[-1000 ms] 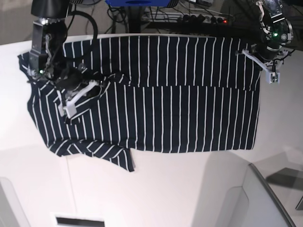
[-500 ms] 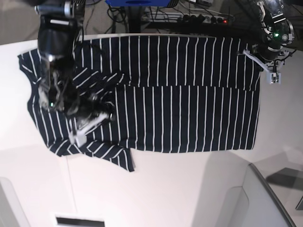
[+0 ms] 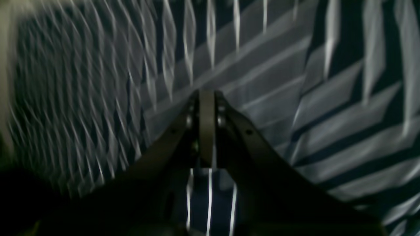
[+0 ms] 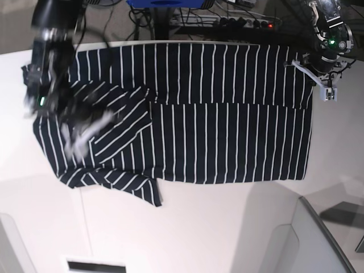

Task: Layout the t-shirt on the table in an organized manner, then fold the t-shirt properly
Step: 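Pull the crumpled sleeve fabric with the right gripper toward the shirt's edge, then move the right gripper down along the shirt's side edge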

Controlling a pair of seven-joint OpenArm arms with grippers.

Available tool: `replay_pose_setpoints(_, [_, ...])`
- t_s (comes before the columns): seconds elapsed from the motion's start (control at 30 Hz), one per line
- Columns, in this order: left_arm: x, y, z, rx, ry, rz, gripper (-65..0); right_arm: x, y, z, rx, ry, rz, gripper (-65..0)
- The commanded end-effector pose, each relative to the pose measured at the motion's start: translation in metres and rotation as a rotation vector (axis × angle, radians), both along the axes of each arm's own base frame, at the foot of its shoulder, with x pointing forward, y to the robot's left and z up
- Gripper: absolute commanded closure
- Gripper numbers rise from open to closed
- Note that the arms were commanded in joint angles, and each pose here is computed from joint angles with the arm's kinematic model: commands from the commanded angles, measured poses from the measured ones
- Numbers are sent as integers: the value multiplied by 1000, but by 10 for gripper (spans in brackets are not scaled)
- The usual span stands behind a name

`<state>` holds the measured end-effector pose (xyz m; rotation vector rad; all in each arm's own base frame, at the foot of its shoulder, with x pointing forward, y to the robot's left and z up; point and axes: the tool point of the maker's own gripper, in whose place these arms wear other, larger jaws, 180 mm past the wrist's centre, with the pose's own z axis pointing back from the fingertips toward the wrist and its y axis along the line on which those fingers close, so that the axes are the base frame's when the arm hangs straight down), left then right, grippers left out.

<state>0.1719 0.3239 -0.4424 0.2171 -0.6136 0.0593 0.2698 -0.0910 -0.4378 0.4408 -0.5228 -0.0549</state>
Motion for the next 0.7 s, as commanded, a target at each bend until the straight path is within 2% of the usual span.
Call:
replay_pose_setpoints(0.0, [5, 6, 9, 22, -28, -5, 0, 14, 6, 17, 30, -81, -4, -6])
replay_pose_setpoints(0.13, [8, 6, 10, 22, -35, -5, 0, -7, 14, -2, 54, -11, -5, -6])
replay_pose_setpoints(0.4, [8, 6, 11, 25, -35, -7, 0, -7, 40, -35, 106, 59, 12, -6])
replay_pose_setpoints(0.5, [4, 15, 14, 37, -37, 13, 0, -7, 37, -43, 108, 78, -1, -6])
replay_pose_setpoints(0.53, [3, 22, 17, 40, -46, 33, 0, -3, 35, -39, 103, 61, 1, -6])
replay_pose_setpoints(0.67, [-1, 45, 29, 71, -72, 92, 0, 27, -3, 13, -3, -124, 8, -6])
